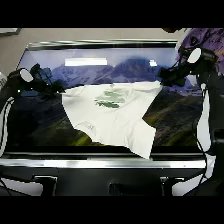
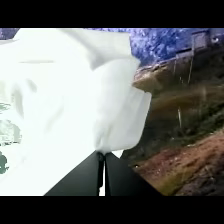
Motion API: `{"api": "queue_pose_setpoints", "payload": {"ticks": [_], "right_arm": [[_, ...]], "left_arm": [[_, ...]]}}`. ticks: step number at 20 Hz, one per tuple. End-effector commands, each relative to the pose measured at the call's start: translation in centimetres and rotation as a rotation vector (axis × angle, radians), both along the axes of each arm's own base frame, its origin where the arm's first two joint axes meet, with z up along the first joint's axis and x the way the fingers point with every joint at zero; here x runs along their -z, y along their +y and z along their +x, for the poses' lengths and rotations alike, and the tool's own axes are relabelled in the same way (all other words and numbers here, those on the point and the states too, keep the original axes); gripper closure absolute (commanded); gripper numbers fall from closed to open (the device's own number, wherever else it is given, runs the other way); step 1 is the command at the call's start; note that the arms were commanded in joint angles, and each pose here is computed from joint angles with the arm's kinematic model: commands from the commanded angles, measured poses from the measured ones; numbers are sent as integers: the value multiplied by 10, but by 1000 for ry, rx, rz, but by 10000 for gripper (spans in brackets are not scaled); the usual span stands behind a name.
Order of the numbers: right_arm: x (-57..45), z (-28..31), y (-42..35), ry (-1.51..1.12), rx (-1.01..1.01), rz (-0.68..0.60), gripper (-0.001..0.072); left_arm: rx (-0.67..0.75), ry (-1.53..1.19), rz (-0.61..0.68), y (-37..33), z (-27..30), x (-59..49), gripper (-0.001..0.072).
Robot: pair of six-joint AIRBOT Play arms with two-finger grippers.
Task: Fold the clothes and pants, and hang the long-sleeved shirts on hangers.
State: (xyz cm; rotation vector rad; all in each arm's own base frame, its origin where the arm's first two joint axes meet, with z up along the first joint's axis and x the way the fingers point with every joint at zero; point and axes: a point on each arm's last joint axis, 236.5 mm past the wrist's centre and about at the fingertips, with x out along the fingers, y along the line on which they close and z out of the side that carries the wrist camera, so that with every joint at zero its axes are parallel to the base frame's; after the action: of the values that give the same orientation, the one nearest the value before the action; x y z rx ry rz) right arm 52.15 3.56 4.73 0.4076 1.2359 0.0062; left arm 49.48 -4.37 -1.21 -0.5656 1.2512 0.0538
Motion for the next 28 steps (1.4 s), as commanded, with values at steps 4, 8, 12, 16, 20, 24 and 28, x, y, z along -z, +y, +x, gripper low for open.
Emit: {"api": "queue_pose_setpoints", "payload": {"ticks": [4,8,12,16,20,24,28], "right_arm": [[-4,-10,-13,18,-23,-70,685],[-15,-20,-27,25,-26,-135,685],[-14,-26,-26,48,-26,-129,685],[-11,-36,-25,93,-36,-128,685],[-10,-44,-25,126,-41,-127,685],[-10,-51,-24,151,-47,-126,685],[-14,-52,-24,142,-46,-127,685]], "left_arm": [[-56,22,-107,37,-48,-56,-13],[-167,86,-218,9,-133,-55,-13],[-175,185,-426,-95,-218,-14,-13],[-125,221,-498,-172,-263,18,-13],[-107,220,-523,-225,-271,36,-13],[-132,266,-516,-250,-275,61,-13],[-102,277,-492,-265,-264,71,-13]]}}
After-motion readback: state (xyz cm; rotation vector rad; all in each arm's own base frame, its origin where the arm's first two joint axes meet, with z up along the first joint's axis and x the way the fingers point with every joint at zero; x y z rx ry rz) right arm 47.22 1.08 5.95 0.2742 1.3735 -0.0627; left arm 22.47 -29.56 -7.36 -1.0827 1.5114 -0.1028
